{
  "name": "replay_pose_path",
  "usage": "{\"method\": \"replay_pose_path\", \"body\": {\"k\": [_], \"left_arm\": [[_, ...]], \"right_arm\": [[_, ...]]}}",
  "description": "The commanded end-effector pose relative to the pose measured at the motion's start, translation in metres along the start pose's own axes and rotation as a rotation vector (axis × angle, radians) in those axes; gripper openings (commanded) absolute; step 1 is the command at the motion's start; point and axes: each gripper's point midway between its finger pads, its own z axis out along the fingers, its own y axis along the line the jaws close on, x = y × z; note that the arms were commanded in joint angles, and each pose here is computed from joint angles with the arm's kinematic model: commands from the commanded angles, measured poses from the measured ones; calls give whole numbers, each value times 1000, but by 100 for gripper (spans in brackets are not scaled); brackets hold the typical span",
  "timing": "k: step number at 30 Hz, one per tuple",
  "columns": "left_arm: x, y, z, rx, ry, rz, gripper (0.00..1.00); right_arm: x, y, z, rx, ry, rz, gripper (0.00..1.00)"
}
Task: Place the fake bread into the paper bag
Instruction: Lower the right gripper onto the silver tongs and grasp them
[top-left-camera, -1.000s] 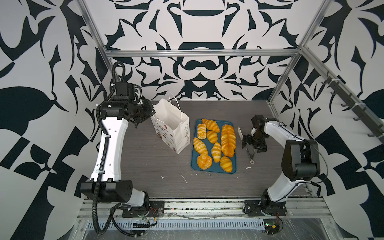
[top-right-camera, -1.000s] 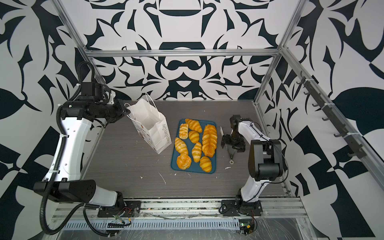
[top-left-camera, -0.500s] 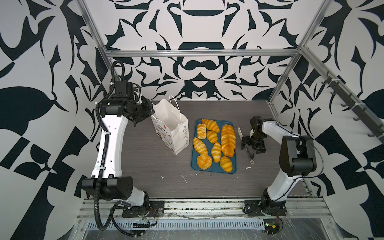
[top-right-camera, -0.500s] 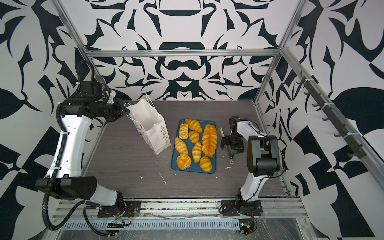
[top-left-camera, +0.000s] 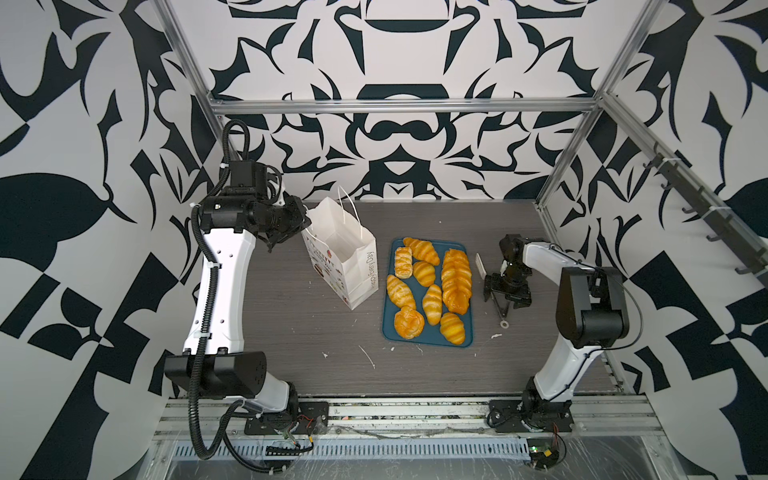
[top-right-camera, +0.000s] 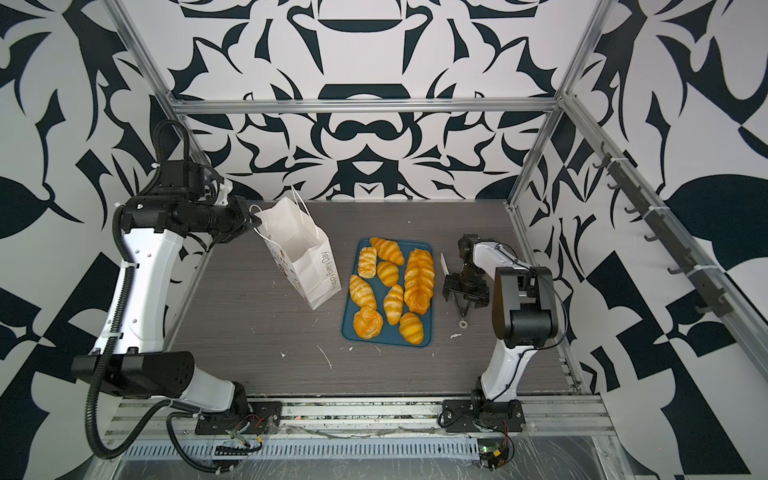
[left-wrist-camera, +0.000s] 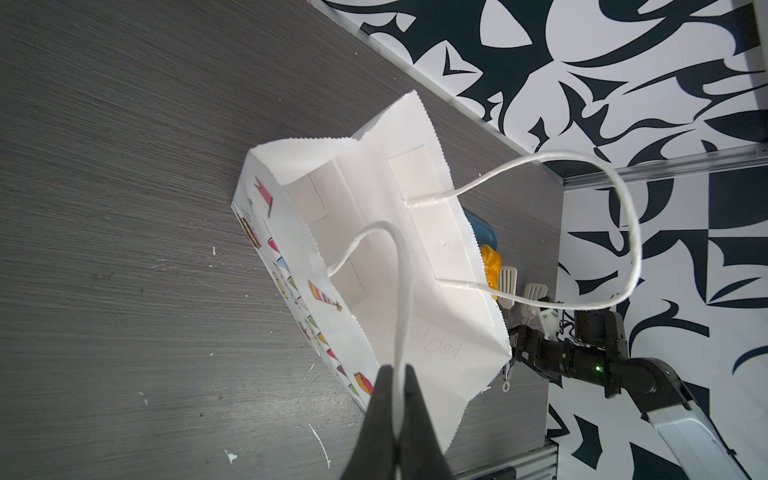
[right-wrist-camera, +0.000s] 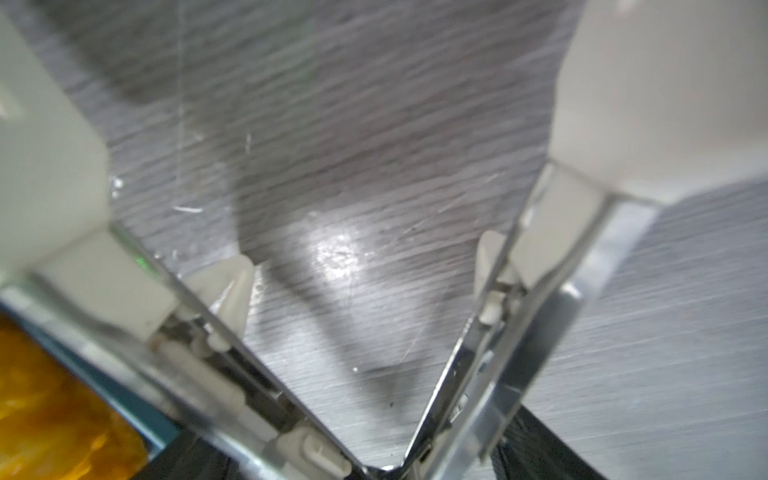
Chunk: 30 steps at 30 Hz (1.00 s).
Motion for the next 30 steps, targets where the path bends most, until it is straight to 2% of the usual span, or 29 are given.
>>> {"method": "replay_pose_path", "body": {"k": [1, 23, 30], "left_arm": [[8, 2, -2, 1, 32, -14, 0], [2, -3, 2, 17, 37, -30, 0], [0, -4, 3, 21, 33, -34, 0]], "right_arm": [[-3, -5, -6, 20, -25, 10, 90], [-5, -3, -4, 10, -18, 12, 78], [-7, -1, -3, 1, -16, 13, 77]]}}
